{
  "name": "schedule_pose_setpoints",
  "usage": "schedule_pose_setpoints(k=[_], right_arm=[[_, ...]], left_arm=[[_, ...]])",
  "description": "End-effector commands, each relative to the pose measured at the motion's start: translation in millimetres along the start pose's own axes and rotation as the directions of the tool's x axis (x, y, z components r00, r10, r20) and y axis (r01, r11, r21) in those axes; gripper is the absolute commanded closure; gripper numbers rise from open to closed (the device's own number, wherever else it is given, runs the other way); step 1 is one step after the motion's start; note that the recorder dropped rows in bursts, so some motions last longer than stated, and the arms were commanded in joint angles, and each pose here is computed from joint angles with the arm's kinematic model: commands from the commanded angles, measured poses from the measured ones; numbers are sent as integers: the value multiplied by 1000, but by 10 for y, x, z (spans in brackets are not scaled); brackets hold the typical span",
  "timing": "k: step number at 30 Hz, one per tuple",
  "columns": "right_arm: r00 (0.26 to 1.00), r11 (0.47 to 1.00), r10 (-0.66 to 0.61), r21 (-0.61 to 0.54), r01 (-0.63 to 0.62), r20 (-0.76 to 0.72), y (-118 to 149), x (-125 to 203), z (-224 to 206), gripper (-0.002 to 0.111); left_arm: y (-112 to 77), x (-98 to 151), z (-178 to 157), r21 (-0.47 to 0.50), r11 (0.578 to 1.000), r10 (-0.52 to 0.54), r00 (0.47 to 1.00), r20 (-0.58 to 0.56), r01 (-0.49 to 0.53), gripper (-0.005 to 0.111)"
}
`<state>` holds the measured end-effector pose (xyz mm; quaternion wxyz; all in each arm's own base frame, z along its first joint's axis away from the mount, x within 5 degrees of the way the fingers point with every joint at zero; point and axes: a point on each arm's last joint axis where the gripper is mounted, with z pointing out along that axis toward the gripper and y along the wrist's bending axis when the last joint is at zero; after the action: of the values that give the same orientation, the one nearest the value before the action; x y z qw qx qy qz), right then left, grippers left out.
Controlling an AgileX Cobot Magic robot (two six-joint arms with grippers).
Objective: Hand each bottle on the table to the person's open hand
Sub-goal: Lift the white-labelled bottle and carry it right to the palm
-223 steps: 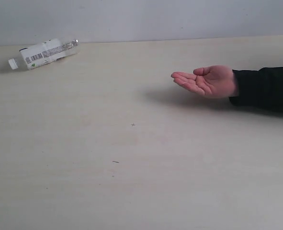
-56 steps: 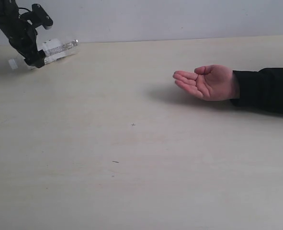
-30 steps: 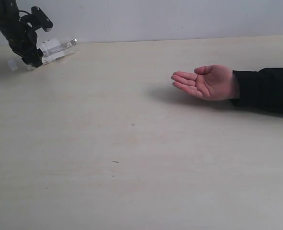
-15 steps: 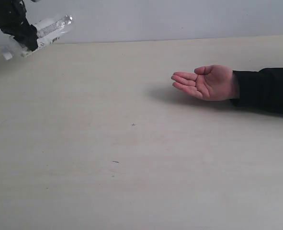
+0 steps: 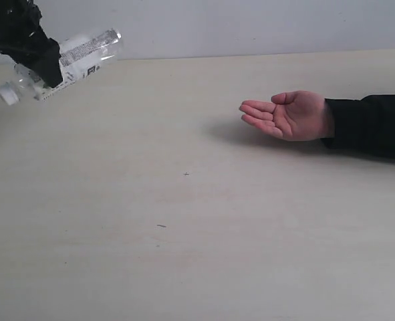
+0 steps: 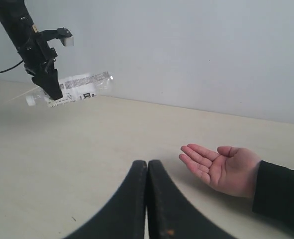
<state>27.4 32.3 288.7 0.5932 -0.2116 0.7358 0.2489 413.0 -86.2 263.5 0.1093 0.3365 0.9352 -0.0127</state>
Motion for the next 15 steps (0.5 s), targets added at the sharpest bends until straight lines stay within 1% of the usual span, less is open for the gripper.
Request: schedule_pose_setpoints(k=[1,2,4,5,6,8,9,11,13,14,15], right_arm=[[1000,1000,-10,-3,10,6,0,6,-3,108],[1000,1000,-10,-3,10,6,0,6,-3,108],[1000,1000,-10,-3,10,6,0,6,-3,108],[1000,1000,-10,-3,10,6,0,6,-3,108],[1000,1000,-10,-3,10,6,0,6,-3,108],[1000,1000,-10,-3,10,6,0,6,-3,108],[1000,1000,-10,-3,10,6,0,6,-3,108],[1000,1000,-10,-3,10,6,0,6,-3,108],[1000,1000,-10,-3,10,6,0,6,-3,108],[1000,1000,-10,-3,10,6,0,6,-3,108],[1000,1000,-10,-3,10,6,0,6,-3,108]], left_arm=[[-420,83,-316,17,973,-230,973,32,229,107],[-708,114,-362,23,979,-205,979,18,204,107],[-1163,125,-378,21,980,-198,979,47,197,107],[-1342,132,-375,15,978,-207,976,68,206,107],[-1572,158,-370,17,978,-209,974,86,208,107],[-1952,224,-334,48,977,-213,973,85,209,107],[-2118,231,-308,69,973,-225,969,99,219,107],[-2322,222,-274,110,956,-285,949,133,272,107],[-2664,113,-237,230,905,-405,888,216,357,107],[-2736,90,-225,250,906,-400,886,236,343,107],[-2899,36,-181,299,900,-398,876,272,317,107]])
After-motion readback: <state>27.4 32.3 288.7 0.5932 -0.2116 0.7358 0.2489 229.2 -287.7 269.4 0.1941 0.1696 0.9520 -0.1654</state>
